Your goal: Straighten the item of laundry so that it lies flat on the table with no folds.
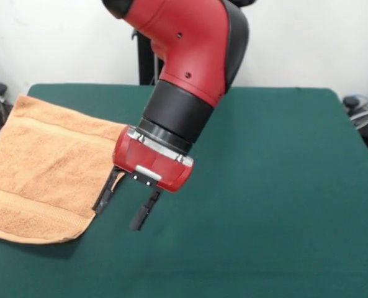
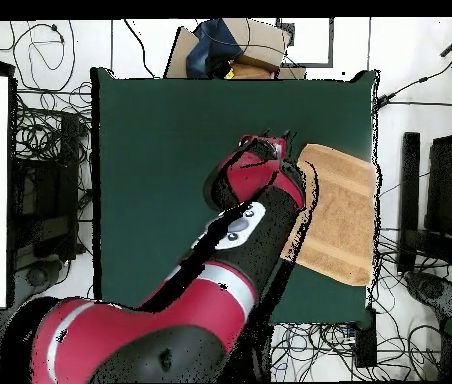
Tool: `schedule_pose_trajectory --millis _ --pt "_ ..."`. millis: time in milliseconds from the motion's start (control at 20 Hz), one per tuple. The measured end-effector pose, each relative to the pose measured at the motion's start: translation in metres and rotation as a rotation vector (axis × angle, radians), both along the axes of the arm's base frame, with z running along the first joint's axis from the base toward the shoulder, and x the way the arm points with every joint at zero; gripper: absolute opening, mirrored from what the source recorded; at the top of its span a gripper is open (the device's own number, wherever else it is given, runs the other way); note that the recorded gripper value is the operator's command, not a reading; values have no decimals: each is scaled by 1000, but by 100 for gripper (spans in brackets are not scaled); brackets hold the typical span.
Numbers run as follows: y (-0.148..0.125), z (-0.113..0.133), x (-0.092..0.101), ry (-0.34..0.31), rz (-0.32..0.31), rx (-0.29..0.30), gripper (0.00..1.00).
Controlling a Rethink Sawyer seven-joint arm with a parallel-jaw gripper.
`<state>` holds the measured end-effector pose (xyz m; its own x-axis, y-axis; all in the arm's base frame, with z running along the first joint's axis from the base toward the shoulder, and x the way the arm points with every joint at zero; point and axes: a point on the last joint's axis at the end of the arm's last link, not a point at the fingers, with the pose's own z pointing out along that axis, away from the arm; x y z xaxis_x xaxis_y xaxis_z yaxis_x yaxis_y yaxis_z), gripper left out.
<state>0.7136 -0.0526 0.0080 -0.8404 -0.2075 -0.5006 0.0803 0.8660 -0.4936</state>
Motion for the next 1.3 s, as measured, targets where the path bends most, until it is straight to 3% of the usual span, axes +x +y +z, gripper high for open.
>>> schedule_pose_trajectory --millis 250,550,950,1300 --pt "-6 -13 -13 34 -11 -103 100" --pt "-20 -16 -18 28 -29 -164 100" --pt "-34 -11 -16 -1 -33 -171 100" --pt "-61 6 -11 -46 -60 -163 100"
